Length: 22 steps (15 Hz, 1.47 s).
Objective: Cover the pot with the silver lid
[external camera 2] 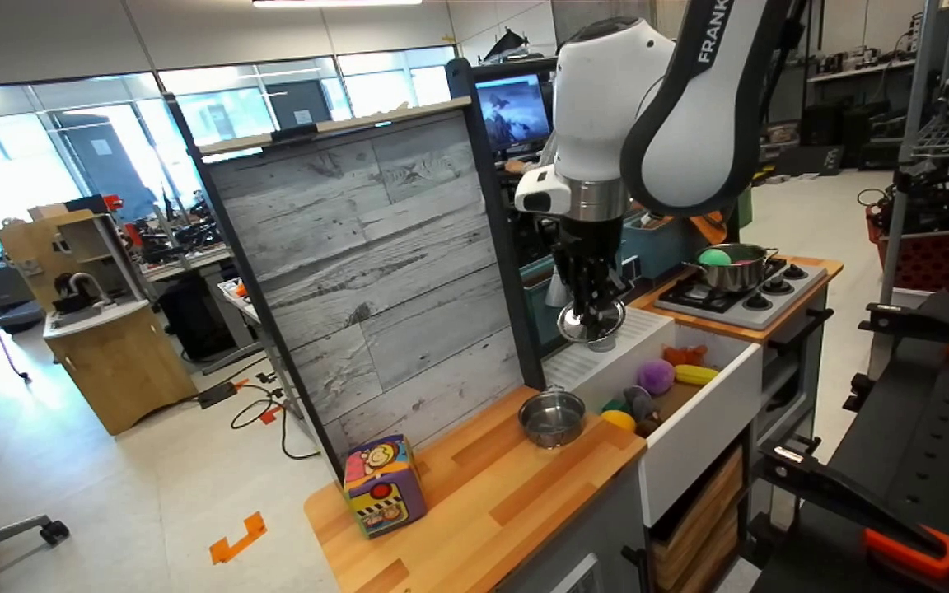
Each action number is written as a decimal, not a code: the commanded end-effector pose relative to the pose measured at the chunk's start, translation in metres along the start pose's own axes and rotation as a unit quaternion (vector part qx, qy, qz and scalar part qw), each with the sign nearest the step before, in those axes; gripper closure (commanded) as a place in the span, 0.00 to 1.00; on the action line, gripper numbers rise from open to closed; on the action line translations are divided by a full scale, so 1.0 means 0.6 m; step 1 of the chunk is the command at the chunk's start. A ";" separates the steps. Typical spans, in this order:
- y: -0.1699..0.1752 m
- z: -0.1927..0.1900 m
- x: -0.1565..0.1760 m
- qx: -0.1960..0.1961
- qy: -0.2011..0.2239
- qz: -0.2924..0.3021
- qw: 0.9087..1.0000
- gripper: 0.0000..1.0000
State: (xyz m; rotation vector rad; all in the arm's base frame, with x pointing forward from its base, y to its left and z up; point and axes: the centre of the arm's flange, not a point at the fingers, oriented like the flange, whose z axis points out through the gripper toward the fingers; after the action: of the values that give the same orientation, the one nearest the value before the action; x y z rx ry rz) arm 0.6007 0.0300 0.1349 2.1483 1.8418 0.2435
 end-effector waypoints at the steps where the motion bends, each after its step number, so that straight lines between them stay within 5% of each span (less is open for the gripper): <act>1: 0.012 0.064 -0.003 0.024 0.015 0.033 0.999 0.95; 7: -0.021 0.124 0.057 0.086 0.081 0.060 0.991 0.95; 13: -0.019 0.148 0.113 0.093 0.105 0.055 0.989 0.95; 22: 0.002 0.180 0.107 0.080 0.104 0.058 0.990 0.95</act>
State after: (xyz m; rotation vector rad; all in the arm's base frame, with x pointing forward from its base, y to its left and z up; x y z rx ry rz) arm 0.6329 0.0839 0.0344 2.4361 1.8927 0.3687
